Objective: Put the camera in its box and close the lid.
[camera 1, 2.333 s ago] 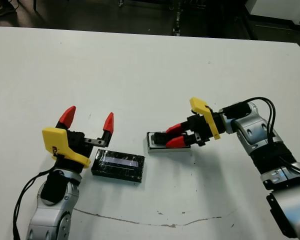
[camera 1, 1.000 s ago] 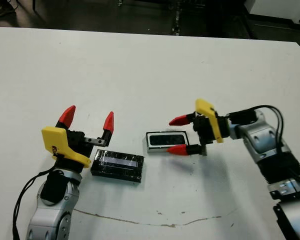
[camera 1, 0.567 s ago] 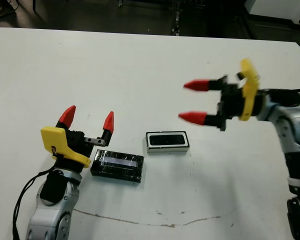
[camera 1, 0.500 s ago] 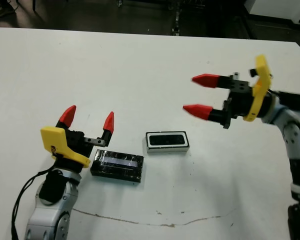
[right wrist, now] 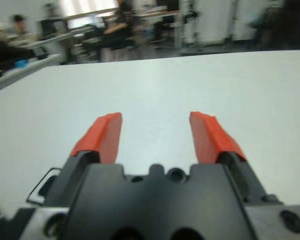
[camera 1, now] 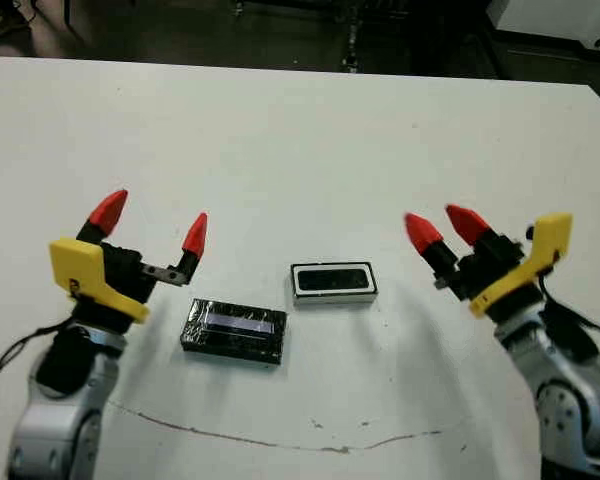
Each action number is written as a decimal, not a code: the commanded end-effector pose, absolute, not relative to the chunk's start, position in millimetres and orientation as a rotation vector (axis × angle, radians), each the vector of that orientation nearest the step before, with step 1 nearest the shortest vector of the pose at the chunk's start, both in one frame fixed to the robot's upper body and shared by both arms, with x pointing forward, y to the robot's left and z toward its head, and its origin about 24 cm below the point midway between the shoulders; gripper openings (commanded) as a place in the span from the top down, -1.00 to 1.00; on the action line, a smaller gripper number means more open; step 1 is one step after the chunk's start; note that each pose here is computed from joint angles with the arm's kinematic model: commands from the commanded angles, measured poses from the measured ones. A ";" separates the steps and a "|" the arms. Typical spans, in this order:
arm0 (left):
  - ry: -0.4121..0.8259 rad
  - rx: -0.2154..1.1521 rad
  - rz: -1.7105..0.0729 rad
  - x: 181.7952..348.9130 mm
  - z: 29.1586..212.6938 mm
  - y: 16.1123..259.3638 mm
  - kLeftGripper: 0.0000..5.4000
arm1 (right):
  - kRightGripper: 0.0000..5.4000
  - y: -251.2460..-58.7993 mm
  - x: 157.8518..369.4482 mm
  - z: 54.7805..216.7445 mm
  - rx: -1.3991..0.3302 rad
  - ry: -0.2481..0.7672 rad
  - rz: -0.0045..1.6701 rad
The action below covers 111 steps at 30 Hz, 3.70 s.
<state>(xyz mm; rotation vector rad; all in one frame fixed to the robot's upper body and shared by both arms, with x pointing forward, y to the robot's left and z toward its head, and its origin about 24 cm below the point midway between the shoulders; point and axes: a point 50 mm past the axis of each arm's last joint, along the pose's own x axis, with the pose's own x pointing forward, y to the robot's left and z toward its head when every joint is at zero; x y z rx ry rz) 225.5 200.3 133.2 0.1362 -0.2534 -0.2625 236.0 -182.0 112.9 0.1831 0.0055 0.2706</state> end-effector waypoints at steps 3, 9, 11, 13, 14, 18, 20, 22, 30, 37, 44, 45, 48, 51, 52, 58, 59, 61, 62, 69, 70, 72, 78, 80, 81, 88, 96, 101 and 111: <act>-0.237 0.166 -0.334 226.3 142.3 208.6 -1.00 | 0.00 -180.3 225.5 108.7 0.157 -0.041 0.137; -0.240 0.249 -0.545 232.5 160.2 225.9 -1.00 | 0.38 -179.2 222.7 100.0 0.147 -0.091 0.069; -0.222 0.263 -0.611 235.7 166.8 231.9 -1.00 | 0.51 -178.4 222.5 98.5 0.145 -0.094 0.053; -0.187 0.310 -0.688 241.5 175.6 237.8 -1.00 | 0.62 -177.3 222.8 98.6 0.142 -0.090 0.047; -0.170 0.341 -0.737 245.2 180.7 240.3 -1.00 | 0.67 -176.8 222.8 98.9 0.139 -0.086 0.046; -0.059 0.523 -0.962 261.0 202.5 245.7 -1.00 | 0.92 -176.6 223.5 98.6 0.132 -0.081 0.052; 0.016 0.623 -1.079 269.5 214.0 247.4 -1.00 | 0.99 -176.5 223.6 98.2 0.133 -0.074 0.052; 0.088 0.732 -1.189 277.3 222.7 247.7 -1.00 | 0.99 -176.9 223.2 98.1 0.120 -0.070 0.050; 0.174 0.780 -1.532 295.1 217.0 228.9 -1.00 | 0.99 -178.4 221.2 98.1 0.113 -0.065 0.053; 0.272 0.577 -1.676 292.4 191.7 215.7 -1.00 | 0.99 -178.9 222.3 98.2 0.134 -0.069 0.049; 0.304 0.410 -1.739 288.6 176.0 211.1 -1.00 | 0.99 -178.4 223.3 97.3 0.134 -0.071 0.057; 0.319 0.409 -1.730 287.5 174.9 212.7 -1.00 | 0.99 -178.4 223.5 97.3 0.135 -0.071 0.058; 0.359 0.360 -1.709 283.8 171.1 215.7 -1.00 | 0.99 -178.6 223.8 97.3 0.137 -0.068 0.057; 0.368 0.269 -1.702 278.2 165.0 216.2 -1.00 | 0.99 -178.8 224.2 97.7 0.138 -0.069 0.057; 0.358 0.253 -1.706 276.5 162.9 215.8 -1.00 | 0.99 -178.9 224.3 97.8 0.138 -0.068 0.057; 0.382 0.245 -1.713 270.4 148.9 214.9 -1.00 | 0.99 -178.4 224.5 99.0 0.140 -0.064 0.053; 0.390 0.251 -1.715 269.9 147.6 213.8 -1.00 | 0.99 -178.0 224.4 99.3 0.141 -0.062 0.051; 0.403 0.240 -1.717 269.3 144.5 212.0 -1.00 | 0.99 -177.7 224.3 99.4 0.140 -0.062 0.049; 0.407 0.237 -1.718 269.1 143.3 211.1 -1.00 | 0.99 -177.7 224.2 99.4 0.141 -0.063 0.051; 0.392 0.310 -1.716 267.2 137.9 202.8 -1.00 | 0.99 -177.4 223.6 99.5 0.134 -0.054 0.055; 0.385 0.312 -1.715 266.8 137.2 201.6 -1.00 | 0.99 -177.3 223.5 99.5 0.135 -0.052 0.055; 0.391 0.296 -1.712 266.3 134.2 199.3 -1.00 | 0.99 -177.2 223.4 99.4 0.144 -0.051 0.054; 0.416 0.241 -1.711 266.8 124.3 195.9 -1.00 | 0.99 -179.2 223.4 98.4 0.143 -0.057 0.069; 0.417 0.219 -1.720 267.0 121.7 195.0 -1.00 | 0.99 -179.1 223.0 98.6 0.142 -0.052 0.065; 0.421 0.221 -1.720 267.1 120.8 194.6 -1.00 | 0.99 -179.2 222.9 98.7 0.142 -0.050 0.063; 0.453 0.219 -1.724 267.1 117.1 192.8 -1.00 | 0.99 -179.3 222.5 98.5 0.150 -0.049 0.067; 0.447 0.250 -1.726 266.8 113.7 190.7 -1.00 | 0.99 -179.8 222.6 98.2 0.147 -0.048 0.074; 0.438 0.276 -1.729 268.2 112.5 188.8 -1.00 | 0.99 -180.3 222.6 97.6 0.151 -0.045 0.079; 0.469 0.329 -1.707 269.8 113.8 187.9 -1.00 | 0.99 -179.6 222.1 97.5 0.144 -0.039 0.073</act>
